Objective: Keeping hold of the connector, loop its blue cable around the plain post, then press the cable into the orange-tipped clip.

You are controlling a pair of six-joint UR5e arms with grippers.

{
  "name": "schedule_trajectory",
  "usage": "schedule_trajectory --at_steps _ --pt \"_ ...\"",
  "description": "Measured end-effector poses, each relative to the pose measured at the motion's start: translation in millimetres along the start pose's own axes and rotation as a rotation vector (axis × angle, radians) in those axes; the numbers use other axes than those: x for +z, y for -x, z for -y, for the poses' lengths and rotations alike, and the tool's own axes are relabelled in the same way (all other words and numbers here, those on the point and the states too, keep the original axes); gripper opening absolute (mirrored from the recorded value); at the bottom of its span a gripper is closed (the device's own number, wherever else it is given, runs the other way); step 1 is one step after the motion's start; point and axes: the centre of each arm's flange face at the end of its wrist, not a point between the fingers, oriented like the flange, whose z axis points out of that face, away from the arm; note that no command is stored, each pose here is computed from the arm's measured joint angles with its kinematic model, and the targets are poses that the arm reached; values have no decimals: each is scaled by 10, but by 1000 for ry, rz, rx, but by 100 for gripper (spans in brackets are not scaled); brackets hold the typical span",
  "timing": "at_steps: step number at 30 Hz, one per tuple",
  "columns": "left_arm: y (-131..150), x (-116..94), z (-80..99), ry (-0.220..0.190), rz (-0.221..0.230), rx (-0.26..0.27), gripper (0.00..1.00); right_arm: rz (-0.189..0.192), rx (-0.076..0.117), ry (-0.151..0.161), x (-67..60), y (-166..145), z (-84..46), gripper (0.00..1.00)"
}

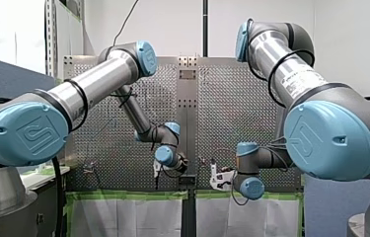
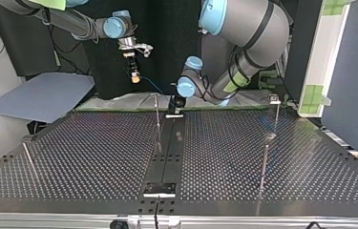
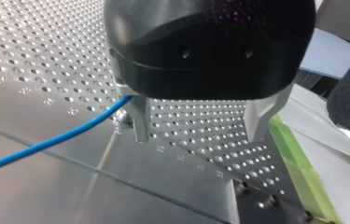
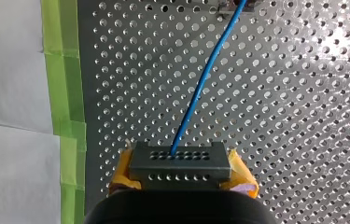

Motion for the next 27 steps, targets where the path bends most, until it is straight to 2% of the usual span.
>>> schedule_trajectory --at_steps 8,18,27 --pt "-136 -102 -65 3 14 -5 100 0 -12 0 11 -4 -3 0" --pt "18 -158 -58 -3 105 -34 100 3 -23 0 11 -2 -4 0" --pt "86 -171 -57 -21 168 -44 100 5 -31 0 10 1 -4 0"
